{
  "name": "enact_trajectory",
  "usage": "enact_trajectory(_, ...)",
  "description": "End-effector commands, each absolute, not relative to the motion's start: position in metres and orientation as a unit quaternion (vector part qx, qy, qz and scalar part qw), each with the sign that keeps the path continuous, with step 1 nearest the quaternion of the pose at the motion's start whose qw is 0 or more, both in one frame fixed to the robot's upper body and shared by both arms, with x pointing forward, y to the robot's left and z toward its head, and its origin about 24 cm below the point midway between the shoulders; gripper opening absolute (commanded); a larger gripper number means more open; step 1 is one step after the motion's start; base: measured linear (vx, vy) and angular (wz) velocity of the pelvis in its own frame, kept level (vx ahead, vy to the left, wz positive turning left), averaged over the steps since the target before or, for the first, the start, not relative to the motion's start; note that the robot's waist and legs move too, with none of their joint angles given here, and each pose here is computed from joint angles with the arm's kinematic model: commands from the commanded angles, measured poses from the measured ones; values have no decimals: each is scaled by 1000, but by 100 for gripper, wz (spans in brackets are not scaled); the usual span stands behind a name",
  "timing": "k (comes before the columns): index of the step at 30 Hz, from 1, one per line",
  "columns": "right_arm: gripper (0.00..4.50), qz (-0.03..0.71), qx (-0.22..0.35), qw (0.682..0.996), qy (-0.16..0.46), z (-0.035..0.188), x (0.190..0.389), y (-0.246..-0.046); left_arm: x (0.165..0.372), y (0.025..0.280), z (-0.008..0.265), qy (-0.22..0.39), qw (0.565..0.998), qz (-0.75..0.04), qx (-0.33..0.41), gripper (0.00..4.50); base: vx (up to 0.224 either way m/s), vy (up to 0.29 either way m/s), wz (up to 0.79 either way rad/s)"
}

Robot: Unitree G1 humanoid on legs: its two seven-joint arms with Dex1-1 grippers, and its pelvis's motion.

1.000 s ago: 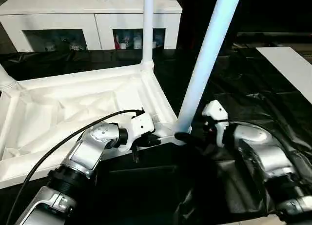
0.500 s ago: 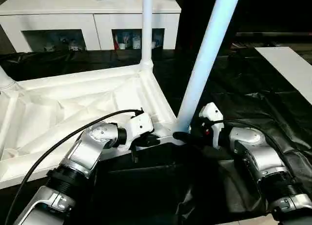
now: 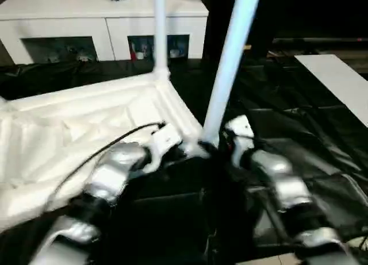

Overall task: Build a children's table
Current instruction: Rotate leg to tighten

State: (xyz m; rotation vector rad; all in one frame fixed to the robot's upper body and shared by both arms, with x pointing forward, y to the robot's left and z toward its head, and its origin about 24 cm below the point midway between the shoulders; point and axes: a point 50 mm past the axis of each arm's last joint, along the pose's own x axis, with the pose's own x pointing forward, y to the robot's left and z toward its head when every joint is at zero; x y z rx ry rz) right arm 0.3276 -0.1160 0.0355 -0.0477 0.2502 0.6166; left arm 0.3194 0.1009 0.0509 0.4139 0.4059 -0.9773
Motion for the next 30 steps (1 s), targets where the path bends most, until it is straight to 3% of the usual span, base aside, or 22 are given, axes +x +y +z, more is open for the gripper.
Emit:
enact_trajectory(1,269,214,-39,967,137,33,335,-133,315,96,34,228,844,-450,183,0,0,0,0)
enact_trajectory(4,269,146,-61,977,146,29,340,-115,327,75,36,225,867,-410,171,0,0,0,0)
enact_trajectory(8,268,112,-78,980,142,32,344,-95,337,55,42,211,890,-369,167,0,0,0,0)
enact_trajectory(11,268,140,-31,982,123,38,344,-83,338,49,44,203,892,-369,165,0,0,0,0)
enact_trajectory(14,337,166,-19,981,97,45,343,-80,336,53,43,202,888,-376,172,0,0,0,0)
enact_trajectory(18,362,152,5,985,77,55,346,-91,336,61,43,196,879,-392,189,0,0,0,0)
enact_trajectory(24,386,179,-7,981,71,62,344,-109,334,72,44,185,867,-413,208,0,0,0,0)
enact_trajectory(26,386,287,-41,954,79,62,331,-125,327,82,45,178,844,-460,212,0,0,0,0)
enact_trajectory(27,386,287,-41,954,79,62,331,-125,327,82,45,178,844,-460,212,0,0,0,0)
enact_trajectory(30,386,423,-93,894,114,58,305,-153,309,101,51,169,782,-553,232,0,0,0,0)
